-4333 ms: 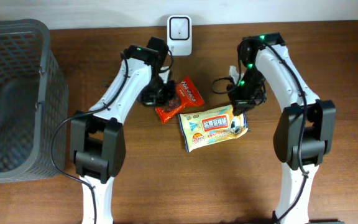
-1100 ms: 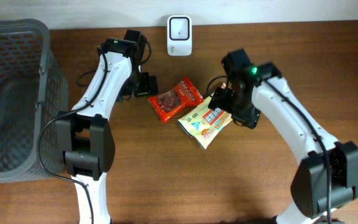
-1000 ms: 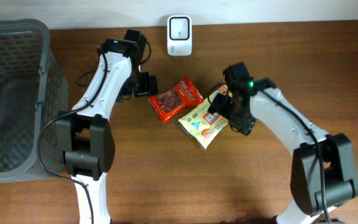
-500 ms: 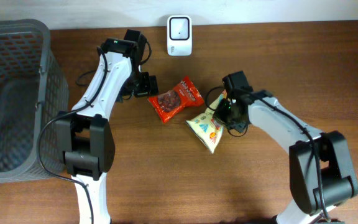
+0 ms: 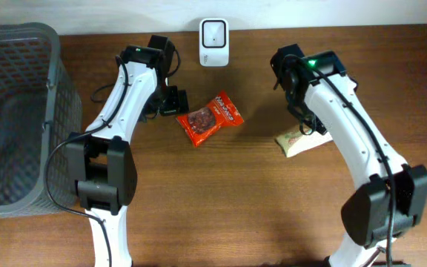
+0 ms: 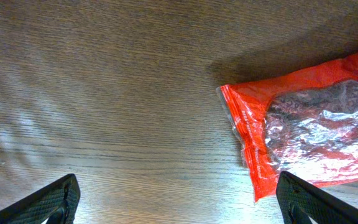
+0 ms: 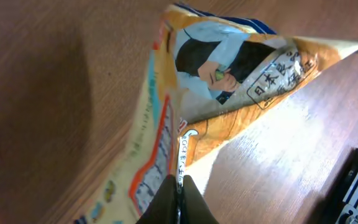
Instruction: Scan the item barcode
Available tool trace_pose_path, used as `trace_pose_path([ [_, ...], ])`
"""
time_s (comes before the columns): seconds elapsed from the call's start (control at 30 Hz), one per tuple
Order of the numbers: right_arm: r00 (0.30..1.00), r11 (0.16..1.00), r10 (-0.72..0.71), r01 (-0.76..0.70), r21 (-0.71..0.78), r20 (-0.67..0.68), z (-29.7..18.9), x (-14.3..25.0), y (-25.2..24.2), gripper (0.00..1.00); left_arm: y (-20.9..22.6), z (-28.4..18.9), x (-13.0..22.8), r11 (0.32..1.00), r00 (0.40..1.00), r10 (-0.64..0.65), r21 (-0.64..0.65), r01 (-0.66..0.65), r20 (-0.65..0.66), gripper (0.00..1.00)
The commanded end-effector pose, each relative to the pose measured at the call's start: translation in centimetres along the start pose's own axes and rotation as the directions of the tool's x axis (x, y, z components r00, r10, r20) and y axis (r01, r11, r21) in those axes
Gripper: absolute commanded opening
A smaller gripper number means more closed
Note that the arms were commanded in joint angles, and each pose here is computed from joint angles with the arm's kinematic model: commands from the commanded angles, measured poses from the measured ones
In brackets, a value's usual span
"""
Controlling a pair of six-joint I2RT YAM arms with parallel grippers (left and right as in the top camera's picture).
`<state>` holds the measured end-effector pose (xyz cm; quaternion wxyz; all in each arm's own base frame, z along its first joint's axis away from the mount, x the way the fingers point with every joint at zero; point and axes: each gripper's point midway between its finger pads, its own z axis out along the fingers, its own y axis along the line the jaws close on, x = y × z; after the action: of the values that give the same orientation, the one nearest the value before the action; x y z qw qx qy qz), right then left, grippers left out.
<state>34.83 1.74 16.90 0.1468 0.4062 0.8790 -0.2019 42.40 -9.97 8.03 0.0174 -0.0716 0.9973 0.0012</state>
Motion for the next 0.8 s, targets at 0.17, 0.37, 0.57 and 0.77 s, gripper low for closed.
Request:
trace_pose_path([
  [0.17, 0.971, 0.966, -0.231, 0.22, -0.139, -0.066, 0.2, 1.3, 3.1, 0.07, 0.2, -0.3, -0.3, 1.0, 1.0, -0.005, -0.007, 0.006, 0.012, 0.99],
  [0.37, 0.923, 0.909, -0.383, 0.369, -0.195, -0.043, 3.1, -3.5, 1.7, 0.99, 0.2, -0.3, -0.3, 1.0, 1.0, -0.005, -0.006, 0.006, 0.012, 0.99],
  [0.57, 0.71, 0.589, -0.704, 0.586, -0.557, 0.003, 9.8, -6.2, 1.8, 0.99, 0.2, -0.3, -0.3, 1.0, 1.0, -0.005, -0.007, 0.006, 0.012, 0.99],
  [0.77, 0.607, 0.489, -0.792, 0.56, -0.669, -0.07, 15.3, -3.5, 1.7, 0.99, 0.2, -0.3, -0.3, 1.0, 1.0, -0.005, -0.007, 0.006, 0.012, 0.99],
])
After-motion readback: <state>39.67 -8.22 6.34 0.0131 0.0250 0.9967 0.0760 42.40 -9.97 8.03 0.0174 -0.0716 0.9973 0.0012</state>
